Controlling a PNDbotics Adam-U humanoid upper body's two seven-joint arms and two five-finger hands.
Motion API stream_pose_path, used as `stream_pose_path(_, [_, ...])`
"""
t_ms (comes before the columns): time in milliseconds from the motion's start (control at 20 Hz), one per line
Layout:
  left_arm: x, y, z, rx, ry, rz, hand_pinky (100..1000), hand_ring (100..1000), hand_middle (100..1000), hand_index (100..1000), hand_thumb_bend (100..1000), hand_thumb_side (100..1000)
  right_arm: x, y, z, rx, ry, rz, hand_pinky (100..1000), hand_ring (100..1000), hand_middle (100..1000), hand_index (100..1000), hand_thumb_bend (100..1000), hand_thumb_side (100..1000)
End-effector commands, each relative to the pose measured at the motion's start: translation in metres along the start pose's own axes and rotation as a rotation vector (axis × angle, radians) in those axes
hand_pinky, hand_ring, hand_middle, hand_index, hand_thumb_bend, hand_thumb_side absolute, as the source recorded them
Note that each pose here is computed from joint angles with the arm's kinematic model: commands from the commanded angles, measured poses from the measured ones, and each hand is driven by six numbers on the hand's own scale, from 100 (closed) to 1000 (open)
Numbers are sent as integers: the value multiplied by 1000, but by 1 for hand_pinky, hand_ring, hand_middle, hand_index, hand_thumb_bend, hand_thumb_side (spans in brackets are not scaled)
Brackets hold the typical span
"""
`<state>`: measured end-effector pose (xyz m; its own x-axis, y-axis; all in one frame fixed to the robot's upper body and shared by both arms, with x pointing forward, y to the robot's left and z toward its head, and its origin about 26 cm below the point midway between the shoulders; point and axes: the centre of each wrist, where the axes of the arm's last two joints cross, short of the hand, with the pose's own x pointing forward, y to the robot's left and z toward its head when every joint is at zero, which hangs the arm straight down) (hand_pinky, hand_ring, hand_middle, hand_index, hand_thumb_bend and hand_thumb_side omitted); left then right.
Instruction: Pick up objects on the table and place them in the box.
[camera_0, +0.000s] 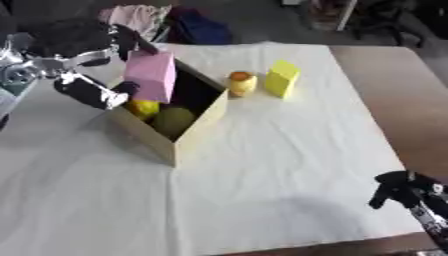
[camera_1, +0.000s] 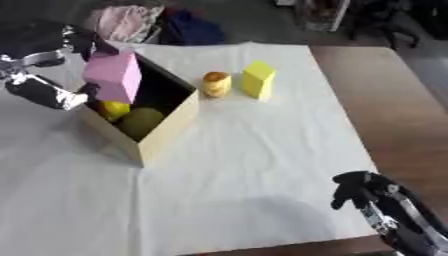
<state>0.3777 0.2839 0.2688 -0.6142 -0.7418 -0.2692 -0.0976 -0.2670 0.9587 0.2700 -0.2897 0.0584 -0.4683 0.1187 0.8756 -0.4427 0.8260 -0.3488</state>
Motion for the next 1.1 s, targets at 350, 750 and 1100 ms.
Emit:
stream_pose_path(350, [-16, -16, -7, -74, 107, -64, 855, 832, 851, 942, 161, 330, 5, -3, -1, 12, -12, 10, 555, 503, 514, 725, 100, 633])
stream_pose_path(750, [-21, -15, 8, -85, 138, -68, 911, 908, 959, 994, 141, 349, 6, -4, -2, 6, -14, 15, 556, 503, 514, 725, 100, 631])
stream_pose_path(1100, [-8, 7, 46, 102, 98, 73, 874, 837, 873, 949, 100, 598, 9, -9, -3, -8, -26, 31, 558, 504, 515, 726, 100, 602])
